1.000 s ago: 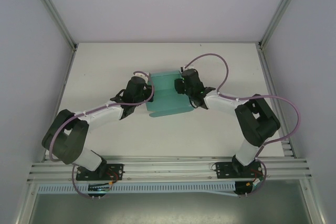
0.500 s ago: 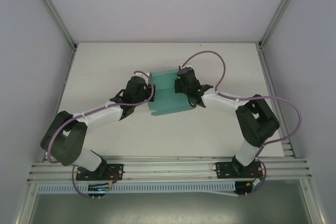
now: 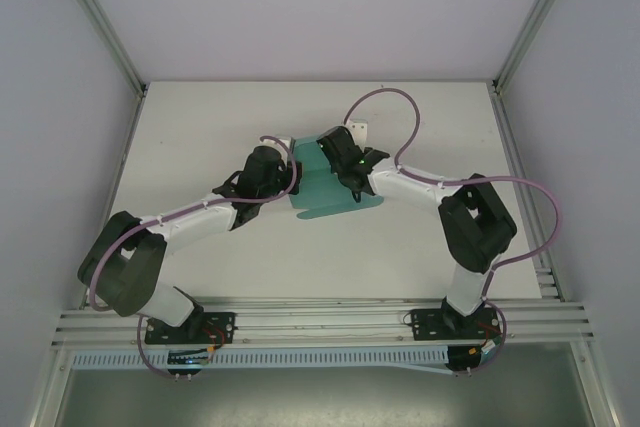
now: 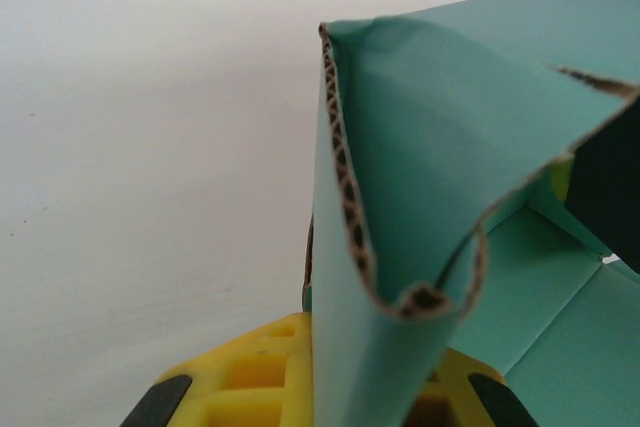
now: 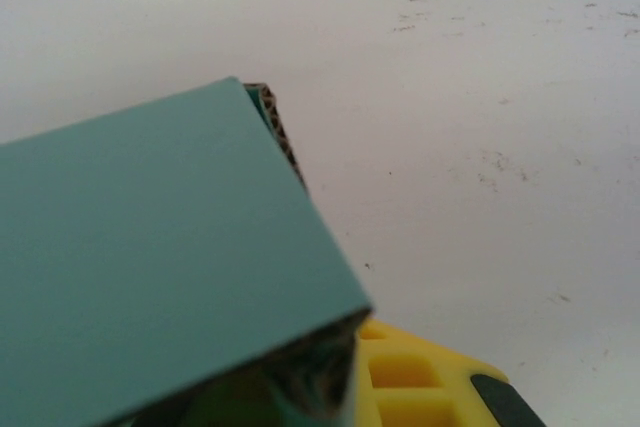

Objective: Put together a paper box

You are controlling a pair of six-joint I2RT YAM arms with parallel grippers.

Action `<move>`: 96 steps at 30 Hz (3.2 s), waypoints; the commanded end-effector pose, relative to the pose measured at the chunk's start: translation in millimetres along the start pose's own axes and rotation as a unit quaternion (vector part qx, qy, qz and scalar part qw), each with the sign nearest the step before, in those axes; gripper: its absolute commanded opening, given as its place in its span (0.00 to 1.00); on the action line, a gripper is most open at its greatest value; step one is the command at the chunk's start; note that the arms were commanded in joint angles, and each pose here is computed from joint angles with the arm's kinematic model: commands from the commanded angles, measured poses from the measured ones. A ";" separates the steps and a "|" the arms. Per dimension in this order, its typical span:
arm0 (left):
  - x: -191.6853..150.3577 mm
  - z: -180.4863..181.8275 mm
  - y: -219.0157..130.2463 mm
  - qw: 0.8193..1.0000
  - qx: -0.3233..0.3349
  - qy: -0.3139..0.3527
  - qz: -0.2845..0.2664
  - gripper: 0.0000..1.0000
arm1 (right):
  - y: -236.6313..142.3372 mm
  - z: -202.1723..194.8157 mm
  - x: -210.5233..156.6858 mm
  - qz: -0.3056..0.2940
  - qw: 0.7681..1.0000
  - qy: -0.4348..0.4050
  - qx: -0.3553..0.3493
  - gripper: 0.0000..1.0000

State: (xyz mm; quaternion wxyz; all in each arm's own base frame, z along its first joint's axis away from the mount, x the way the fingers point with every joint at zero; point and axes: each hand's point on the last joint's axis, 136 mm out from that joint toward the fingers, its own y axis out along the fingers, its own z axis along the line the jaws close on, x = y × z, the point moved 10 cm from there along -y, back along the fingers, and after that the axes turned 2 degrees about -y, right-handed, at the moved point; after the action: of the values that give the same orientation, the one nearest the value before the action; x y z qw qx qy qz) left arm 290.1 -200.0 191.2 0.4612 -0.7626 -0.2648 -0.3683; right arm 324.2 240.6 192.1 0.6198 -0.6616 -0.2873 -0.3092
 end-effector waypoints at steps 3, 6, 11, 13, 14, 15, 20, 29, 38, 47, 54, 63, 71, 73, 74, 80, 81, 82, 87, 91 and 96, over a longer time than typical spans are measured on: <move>11.3 19.5 -3.6 0.997 0.069 -0.023 -0.018 0.00 | 35.0 -66.0 -6.3 -0.017 0.987 -0.038 -0.155 0.00; 11.2 17.0 1.9 0.998 0.057 -0.022 -0.011 0.00 | 29.0 -45.4 -6.0 -0.029 0.999 -0.014 0.028 0.06; 10.5 16.0 6.6 0.998 0.054 -0.019 -0.004 0.00 | -2.2 -24.3 4.2 -0.064 0.962 -0.023 0.265 0.30; 10.3 16.6 7.0 0.998 0.055 -0.019 -0.004 0.00 | -18.3 -21.9 8.7 -0.071 0.944 -0.029 0.322 0.47; 10.1 16.4 7.0 0.998 0.054 -0.018 -0.004 0.00 | -25.3 -22.1 11.3 -0.075 0.937 -0.031 0.339 0.53; 9.7 16.3 7.7 0.998 0.052 -0.017 -0.003 0.00 | -32.5 -23.9 13.4 -0.079 0.933 -0.026 0.350 0.59; 10.5 14.4 7.9 0.999 0.040 -0.009 -0.003 0.00 | -60.0 -39.1 18.9 -0.108 0.924 -0.012 0.365 0.95; 15.6 7.8 4.9 0.999 0.010 0.052 0.001 0.00 | -84.7 -84.4 5.2 -0.139 0.947 0.033 0.289 0.99; -1.4 -13.6 30.8 0.930 -0.131 0.226 0.258 0.00 | -90.6 -137.8 -16.3 -0.068 0.970 0.058 0.226 0.99; -2.0 -3.8 51.2 0.858 -0.052 0.307 0.409 0.01 | -95.5 -161.2 -35.8 -0.020 0.985 0.043 0.166 0.99; -30.6 1.7 88.5 0.819 0.047 0.378 0.429 0.00 | -90.2 -164.6 -41.8 -0.008 0.987 0.043 0.154 0.99; -52.3 -4.0 127.4 0.784 0.082 0.444 0.426 0.05 | -82.1 -163.0 -44.8 0.004 0.987 0.053 0.149 0.99; -17.7 -28.5 113.9 0.815 0.018 0.435 0.383 0.37 | -75.9 -158.9 -46.4 0.016 0.986 0.044 0.161 0.99; -7.1 -34.3 107.5 0.819 0.004 0.440 0.368 0.42 | -76.2 -157.9 -45.6 0.015 0.985 0.041 0.167 0.99; -2.6 -36.7 104.2 0.821 -0.005 0.441 0.363 0.44 | -76.1 -157.5 -45.7 0.015 0.985 0.040 0.170 0.99; 8.1 -45.6 91.1 0.825 -0.043 0.443 0.348 0.51 | -76.1 -157.1 -46.7 0.014 0.984 0.031 0.176 0.99; 8.5 -45.6 91.1 0.826 -0.043 0.443 0.346 0.51 | -75.9 -156.8 -46.8 0.014 0.984 0.029 0.177 0.99; 8.7 -45.9 91.5 0.827 -0.045 0.443 0.345 0.51 | -75.4 -156.7 -47.0 0.015 0.984 0.028 0.178 0.99; 13.6 -53.3 84.9 0.838 -0.079 0.428 0.330 0.59 | -73.9 -153.2 -47.1 0.017 0.981 0.016 0.195 0.99; 22.3 -59.2 74.7 0.845 -0.100 0.425 0.308 0.98 | -72.6 -151.2 -44.0 0.020 0.979 0.014 0.201 0.99; 48.4 -61.5 58.5 0.884 -0.050 0.407 0.226 0.98 | -68.8 -144.0 -40.2 0.020 0.972 -0.011 0.233 0.99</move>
State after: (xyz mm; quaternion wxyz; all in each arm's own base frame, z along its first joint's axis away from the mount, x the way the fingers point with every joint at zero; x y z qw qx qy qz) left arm 342.5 -281.8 187.7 0.5607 -0.6071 0.2183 -0.5190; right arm 232.4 97.0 206.6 0.7547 -0.5270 -0.3156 -0.2305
